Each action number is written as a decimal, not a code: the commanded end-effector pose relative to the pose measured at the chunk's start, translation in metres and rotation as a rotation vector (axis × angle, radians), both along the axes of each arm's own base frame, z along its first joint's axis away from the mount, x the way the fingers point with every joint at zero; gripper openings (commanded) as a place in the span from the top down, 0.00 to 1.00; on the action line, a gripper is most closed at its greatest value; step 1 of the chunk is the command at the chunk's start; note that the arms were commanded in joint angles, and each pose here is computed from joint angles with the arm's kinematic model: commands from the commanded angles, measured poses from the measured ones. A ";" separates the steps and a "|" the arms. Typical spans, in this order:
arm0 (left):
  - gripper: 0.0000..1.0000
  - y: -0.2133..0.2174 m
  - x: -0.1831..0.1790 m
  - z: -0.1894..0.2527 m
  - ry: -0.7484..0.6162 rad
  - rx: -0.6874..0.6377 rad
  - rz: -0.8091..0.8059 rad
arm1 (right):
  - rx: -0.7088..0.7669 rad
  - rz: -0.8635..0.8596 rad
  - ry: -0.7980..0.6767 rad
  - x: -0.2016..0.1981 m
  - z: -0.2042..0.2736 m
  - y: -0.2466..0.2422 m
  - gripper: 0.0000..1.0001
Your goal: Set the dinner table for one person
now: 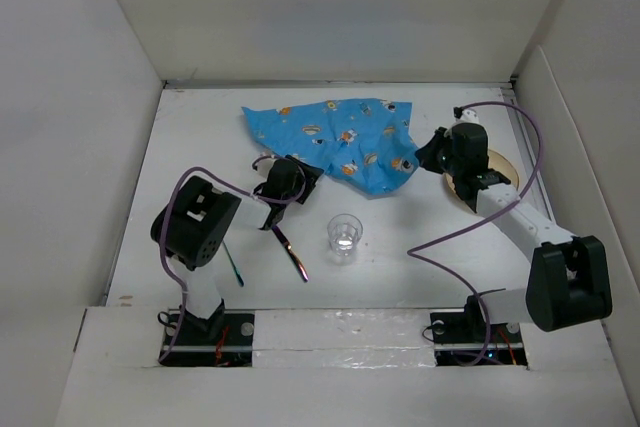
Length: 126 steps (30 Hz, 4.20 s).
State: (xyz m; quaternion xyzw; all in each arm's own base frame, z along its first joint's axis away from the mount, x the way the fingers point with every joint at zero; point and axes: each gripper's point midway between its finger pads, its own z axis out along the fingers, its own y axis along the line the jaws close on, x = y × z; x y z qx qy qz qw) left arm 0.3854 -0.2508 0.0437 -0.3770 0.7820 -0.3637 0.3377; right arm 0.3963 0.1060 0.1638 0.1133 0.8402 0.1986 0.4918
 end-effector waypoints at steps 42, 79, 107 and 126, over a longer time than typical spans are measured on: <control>1.00 0.085 0.048 0.205 -0.512 -0.082 0.114 | 0.046 0.018 -0.234 0.002 0.102 0.007 1.00; 1.00 0.224 0.088 0.365 -0.720 0.093 0.131 | 0.078 0.070 -0.478 0.068 0.280 0.012 1.00; 1.00 0.247 -0.035 0.035 -0.109 0.169 0.313 | 0.067 -0.031 0.107 -0.037 -0.067 -0.034 1.00; 1.00 0.247 -0.079 0.010 -0.053 0.274 0.264 | 0.046 -0.101 0.153 -0.064 -0.091 -0.053 1.00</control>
